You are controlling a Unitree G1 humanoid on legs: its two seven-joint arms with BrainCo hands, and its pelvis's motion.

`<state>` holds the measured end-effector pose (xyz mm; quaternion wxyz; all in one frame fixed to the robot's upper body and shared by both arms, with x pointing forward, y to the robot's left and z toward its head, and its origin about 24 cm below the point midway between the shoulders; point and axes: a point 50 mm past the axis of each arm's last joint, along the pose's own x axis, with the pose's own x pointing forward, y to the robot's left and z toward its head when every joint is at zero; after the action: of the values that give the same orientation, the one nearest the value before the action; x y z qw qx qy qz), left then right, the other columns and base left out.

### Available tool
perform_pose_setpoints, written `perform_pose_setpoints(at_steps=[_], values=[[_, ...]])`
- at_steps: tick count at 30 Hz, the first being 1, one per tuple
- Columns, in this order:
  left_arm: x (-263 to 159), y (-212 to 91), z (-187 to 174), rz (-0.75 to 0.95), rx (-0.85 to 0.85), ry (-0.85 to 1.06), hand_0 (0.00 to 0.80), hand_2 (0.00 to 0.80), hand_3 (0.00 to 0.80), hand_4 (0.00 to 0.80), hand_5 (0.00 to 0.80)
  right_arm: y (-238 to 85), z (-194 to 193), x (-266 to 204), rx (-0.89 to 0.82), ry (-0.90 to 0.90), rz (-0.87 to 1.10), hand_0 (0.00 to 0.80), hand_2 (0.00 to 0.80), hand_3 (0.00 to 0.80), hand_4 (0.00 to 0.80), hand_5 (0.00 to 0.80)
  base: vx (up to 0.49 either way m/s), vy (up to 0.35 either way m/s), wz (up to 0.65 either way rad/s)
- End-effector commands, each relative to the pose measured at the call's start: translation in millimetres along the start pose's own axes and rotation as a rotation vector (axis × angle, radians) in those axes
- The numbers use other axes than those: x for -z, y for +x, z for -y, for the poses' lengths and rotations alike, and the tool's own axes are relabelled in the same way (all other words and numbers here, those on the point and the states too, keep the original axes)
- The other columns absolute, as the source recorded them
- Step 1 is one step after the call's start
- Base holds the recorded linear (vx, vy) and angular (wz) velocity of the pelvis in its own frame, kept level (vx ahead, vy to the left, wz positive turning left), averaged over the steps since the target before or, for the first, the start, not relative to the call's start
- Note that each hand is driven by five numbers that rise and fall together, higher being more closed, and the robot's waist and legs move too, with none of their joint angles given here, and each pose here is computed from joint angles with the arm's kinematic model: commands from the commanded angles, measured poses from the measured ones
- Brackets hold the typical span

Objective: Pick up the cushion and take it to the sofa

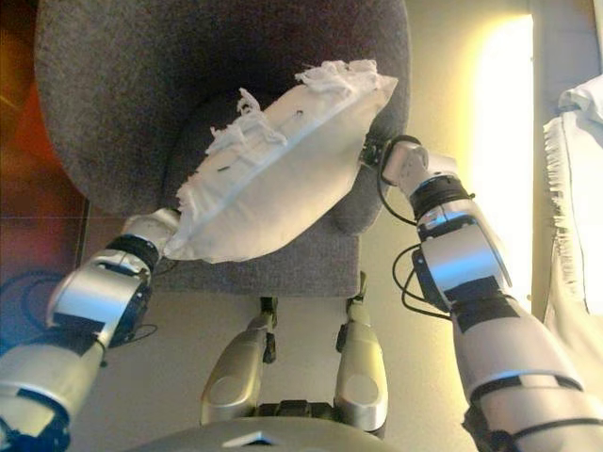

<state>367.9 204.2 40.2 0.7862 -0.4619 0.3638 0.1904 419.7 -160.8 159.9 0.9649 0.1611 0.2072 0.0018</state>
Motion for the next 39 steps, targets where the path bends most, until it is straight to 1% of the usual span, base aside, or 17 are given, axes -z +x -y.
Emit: perform_pose_setpoints(at_steps=[1,3,5,7,9,10,13,17,18,21,22,24,27,28,31,35,39], values=[[4.6,-18.9,70.8,-0.034,0.254,-0.025,0.000,0.000,0.000,0.000,0.000,-16.4,2.9,-55.8,0.037,0.052,0.213,0.000,0.000,0.000,0.000,0.000,0.029,-0.070,0.04],[6.5,-14.8,62.5,-0.022,0.254,0.008,0.000,0.000,0.000,0.000,0.000,-17.5,3.3,-55.8,0.046,0.065,0.226,0.000,0.000,0.000,0.000,0.000,0.026,-0.063,0.05],[23.7,-4.4,43.3,-0.077,0.276,0.033,0.000,0.000,0.000,0.000,0.000,-19.3,8.7,-55.2,0.064,0.077,0.234,0.000,0.000,0.000,0.000,0.000,0.024,-0.083,0.05],[46.4,8.3,12.2,-0.122,0.245,0.076,0.000,0.000,0.000,0.000,0.000,-20.5,19.5,-53.3,0.096,0.100,0.239,0.000,0.000,0.000,0.000,0.000,0.008,-0.084,0.06],[76.1,18.9,-26.6,-0.191,0.205,0.065,0.000,0.000,0.000,0.000,0.000,-22.3,30.8,-52.1,0.127,0.139,0.246,0.000,0.000,0.000,0.000,0.000,0.022,-0.074,0.19],[81.1,21.6,-39.8,-0.171,0.193,0.074,0.000,0.000,0.000,0.000,0.000,-23.3,35.1,-52.1,0.140,0.146,0.252,0.000,0.000,0.000,0.000,0.000,0.056,-0.071,0.16],[80.5,21.4,-73.8,-0.013,0.087,0.191,0.000,0.000,0.000,0.000,0.000,-26.2,52.2,-48.6,0.173,0.149,0.292,0.000,0.000,0.000,0.000,0.000,0.062,-0.096,0.25],[107.1,19.1,-106.2,-0.052,-0.022,0.399,0.000,0.000,0.000,0.000,0.000,-29.7,76.0,-34.6,0.223,0.203,0.299,0.000,0.000,0.000,0.000,0.000,0.065,-0.167,0.24],[121.1,16.2,-131.4,-0.083,-0.078,0.529,0.000,0.000,0.000,0.000,0.000,-32.9,87.9,-27.7,0.263,0.231,0.291,0.000,0.000,0.000,0.000,0.000,0.114,-0.178,0.32],[130.7,8.3,-168.5,-0.114,-0.176,0.675,0.000,0.000,0.000,0.000,0.000,-38.1,105.1,-21.9,0.301,0.254,0.276,0.000,0.000,0.000,0.000,0.000,0.133,-0.108,0.24],[125.1,3.6,-184.5,-0.046,-0.218,0.743,0.000,0.000,0.000,0.000,0.000,-39.7,112.3,-17.3,0.330,0.256,0.264,0.000,0.000,0.000,0.000,0.000,0.169,-0.056,0.09],[100.2,-2.1,-179.0,0.124,-0.236,0.834,0.000,0.000,0.000,0.000,0.000,-40.1,116.9,-11.2,0.357,0.260,0.253,0.000,0.000,0.000,0.000,0.000,0.161,-0.047,0.15],[49.7,-24.7,-140.6,0.419,-0.186,0.898,0.000,0.000,0.000,0.000,0.000,-42.4,124.8,17.0,0.413,0.277,0.237,0.000,0.000,0.000,0.000,0.000,0.129,-0.079,0.19],[42.1,-30.7,-133.4,0.477,-0.156,0.924,0.000,0.000,0.000,0.000,0.000,-43.4,126.1,23.9,0.418,0.283,0.236,0.000,0.000,0.000,0.000,0.000,0.070,-0.115,0.25],[38.5,-40.6,-124.6,0.520,-0.066,0.992,0.000,0.000,0.000,0.000,0.000,-47.6,134.4,34.8,0.420,0.293,0.238,0.000,0.000,0.000,0.000,0.000,0.022,-0.112,0.21],[65.6,-32.5,-135.1,0.457,-0.002,1.023,0.000,0.000,0.000,0.000,0.000,-44.4,131.1,25.3,0.404,0.294,0.232,0.000,0.000,0.000,0.000,0.000,-0.001,-0.053,0.07],[74.8,-37.8,-129.6,0.518,0.050,0.993,0.000,0.000,0.000,0.000,0.000,-45.4,122.1,18.1,0.391,0.139,0.299,0.000,0.000,0.000,0.000,0.000,-0.027,0.015,0.00]])
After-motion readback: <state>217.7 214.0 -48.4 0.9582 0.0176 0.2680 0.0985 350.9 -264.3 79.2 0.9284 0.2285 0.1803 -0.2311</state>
